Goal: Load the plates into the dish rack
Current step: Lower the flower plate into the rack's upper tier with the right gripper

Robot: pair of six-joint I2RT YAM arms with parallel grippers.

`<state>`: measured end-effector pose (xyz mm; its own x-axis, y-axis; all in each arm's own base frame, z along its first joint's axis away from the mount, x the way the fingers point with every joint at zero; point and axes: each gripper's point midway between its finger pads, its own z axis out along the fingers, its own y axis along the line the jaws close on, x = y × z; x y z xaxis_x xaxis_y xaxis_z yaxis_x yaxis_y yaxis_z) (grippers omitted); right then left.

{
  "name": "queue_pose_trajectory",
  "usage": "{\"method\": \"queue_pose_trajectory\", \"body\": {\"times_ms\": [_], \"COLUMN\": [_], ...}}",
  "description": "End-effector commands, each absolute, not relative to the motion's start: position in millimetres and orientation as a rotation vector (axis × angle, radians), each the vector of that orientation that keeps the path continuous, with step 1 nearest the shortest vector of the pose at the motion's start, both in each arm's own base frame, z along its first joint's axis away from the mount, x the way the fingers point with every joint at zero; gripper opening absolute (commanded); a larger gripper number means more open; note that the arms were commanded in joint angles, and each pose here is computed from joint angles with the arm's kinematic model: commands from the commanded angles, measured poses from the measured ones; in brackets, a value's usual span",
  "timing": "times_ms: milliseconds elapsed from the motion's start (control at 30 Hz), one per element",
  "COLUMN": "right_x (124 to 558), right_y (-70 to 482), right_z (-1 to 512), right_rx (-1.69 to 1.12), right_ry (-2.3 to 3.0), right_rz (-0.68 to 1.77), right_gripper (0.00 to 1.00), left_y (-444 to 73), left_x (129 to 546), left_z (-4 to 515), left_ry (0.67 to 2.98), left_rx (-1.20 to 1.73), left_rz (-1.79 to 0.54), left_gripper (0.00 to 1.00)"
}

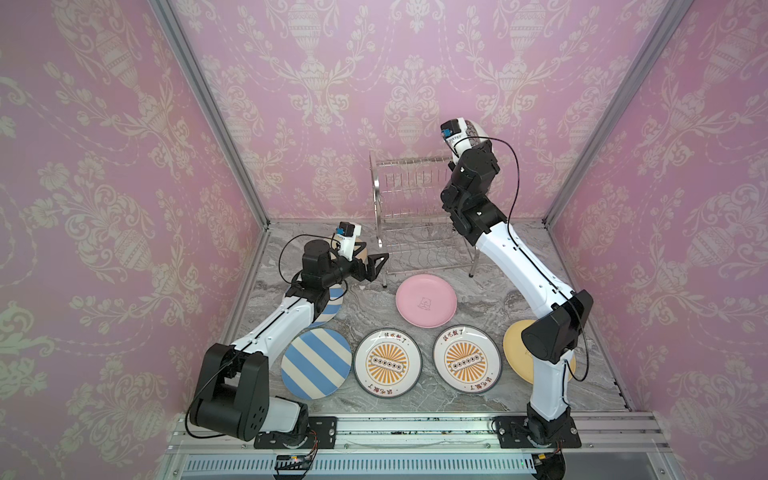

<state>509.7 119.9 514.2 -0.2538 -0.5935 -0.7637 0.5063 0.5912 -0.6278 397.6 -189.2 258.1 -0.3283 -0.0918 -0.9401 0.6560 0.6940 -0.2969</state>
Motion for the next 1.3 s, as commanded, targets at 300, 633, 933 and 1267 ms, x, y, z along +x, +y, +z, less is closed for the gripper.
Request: {"method": "queue_pose_trajectory", "body": {"times_ms": [300, 633, 933, 1267], "right_x": [506.0, 521.2, 530.3, 545.9], "right_y": [113.9, 103.4, 98.9, 103.2], "right_z": [548.8, 526.4, 519.3, 501.6], "right_rx": [0.075, 0.078, 0.076, 0.054], "right_ry": [1.433, 1.491, 1.497, 1.518], "right_rz": [-0.952, -0.968, -0.962, -0.96], "right_gripper": [0.0, 0.0, 0.0, 0.0], "left_y": [-188.9, -189.6, -191.4, -190.8], "left_x": [387.8, 389.1, 391.2, 392.3], "left_z": [265.9, 265.6, 265.5, 262.6], "left_ry": [1.74, 1.742, 1.738, 1.749], "left_rx": [0.462, 0.461, 0.462, 0.46], "left_rz": [-0.81, -0.816, -0.827, -0.828], "left_gripper": [0.99, 0.99, 0.99, 0.99]}}
